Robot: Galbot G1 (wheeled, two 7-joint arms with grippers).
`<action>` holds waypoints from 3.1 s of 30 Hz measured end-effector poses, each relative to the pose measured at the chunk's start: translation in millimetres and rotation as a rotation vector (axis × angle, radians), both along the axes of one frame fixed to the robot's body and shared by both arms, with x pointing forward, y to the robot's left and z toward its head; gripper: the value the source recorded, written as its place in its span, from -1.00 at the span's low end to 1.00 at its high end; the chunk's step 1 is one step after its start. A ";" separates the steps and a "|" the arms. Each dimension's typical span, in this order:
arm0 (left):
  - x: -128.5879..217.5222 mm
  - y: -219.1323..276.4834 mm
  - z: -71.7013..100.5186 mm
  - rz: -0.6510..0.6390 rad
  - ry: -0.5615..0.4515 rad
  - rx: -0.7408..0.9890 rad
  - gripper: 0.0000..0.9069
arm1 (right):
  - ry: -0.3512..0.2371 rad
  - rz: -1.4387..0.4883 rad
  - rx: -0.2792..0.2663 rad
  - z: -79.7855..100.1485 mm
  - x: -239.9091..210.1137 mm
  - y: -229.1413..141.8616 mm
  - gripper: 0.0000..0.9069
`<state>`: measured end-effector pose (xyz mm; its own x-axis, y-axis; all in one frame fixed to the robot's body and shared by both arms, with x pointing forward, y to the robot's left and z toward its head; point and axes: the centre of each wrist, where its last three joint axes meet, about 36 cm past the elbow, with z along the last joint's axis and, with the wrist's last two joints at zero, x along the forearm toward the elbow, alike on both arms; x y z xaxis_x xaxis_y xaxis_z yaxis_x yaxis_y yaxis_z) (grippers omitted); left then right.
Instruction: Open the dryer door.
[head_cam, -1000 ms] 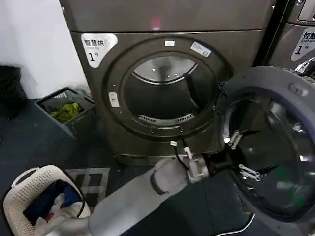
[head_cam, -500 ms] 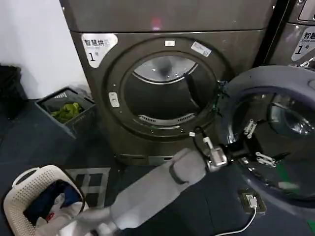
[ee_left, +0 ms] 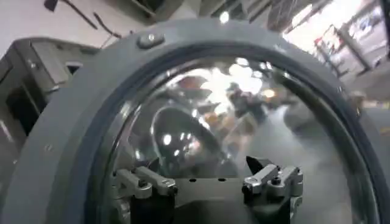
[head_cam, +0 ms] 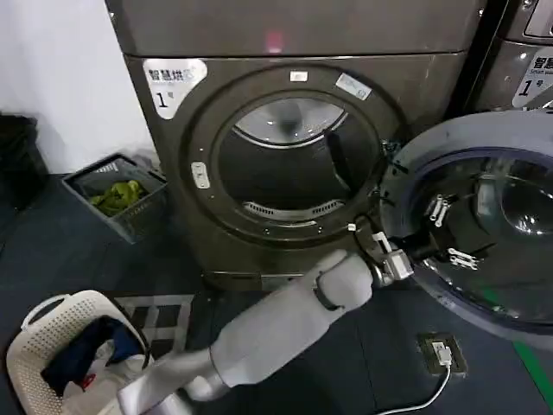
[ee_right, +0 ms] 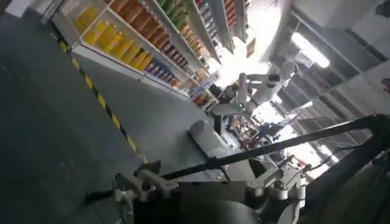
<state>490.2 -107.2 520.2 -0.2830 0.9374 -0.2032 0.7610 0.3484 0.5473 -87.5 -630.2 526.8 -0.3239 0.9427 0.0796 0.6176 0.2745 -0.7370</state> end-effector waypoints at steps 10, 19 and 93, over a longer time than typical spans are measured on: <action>28.7 3.2 -12.2 0.110 -0.055 0.079 1.00 | -0.012 0.003 0.008 -1.2 -0.5 5.0 1.00; 43.1 6.2 -15.0 0.166 -0.061 0.121 1.00 | -0.018 0.012 0.010 -1.1 2.0 8.1 1.00; -106.8 247.1 -20.6 0.221 0.144 0.247 1.00 | -0.023 0.059 0.049 -3.2 18.8 -6.0 1.00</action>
